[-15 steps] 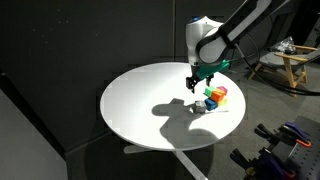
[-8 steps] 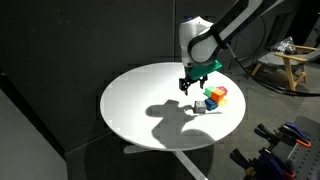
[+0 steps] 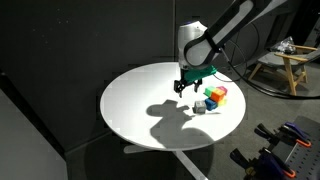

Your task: Pick up the gray block and put it on the left side of the stacked blocks on the table, move the gray block a little to the right

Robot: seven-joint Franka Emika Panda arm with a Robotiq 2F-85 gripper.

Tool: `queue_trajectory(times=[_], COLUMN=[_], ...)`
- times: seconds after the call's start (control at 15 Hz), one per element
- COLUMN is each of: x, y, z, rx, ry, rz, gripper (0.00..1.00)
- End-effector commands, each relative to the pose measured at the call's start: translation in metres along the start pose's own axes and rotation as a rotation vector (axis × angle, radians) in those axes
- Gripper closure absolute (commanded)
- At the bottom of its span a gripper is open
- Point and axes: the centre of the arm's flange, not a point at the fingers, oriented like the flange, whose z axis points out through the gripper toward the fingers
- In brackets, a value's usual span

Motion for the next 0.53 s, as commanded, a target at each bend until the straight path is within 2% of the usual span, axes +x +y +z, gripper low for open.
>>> queue_trajectory(times=[0.0,0.47], x=[0.0013,0.0007], y=[0.0000,-0.0008], z=[-0.0001,0.0031], rx=[0.005,0.004], ry=[0.009,0.007], rz=[0.001,-0.001], gripper=[0.00,0.00])
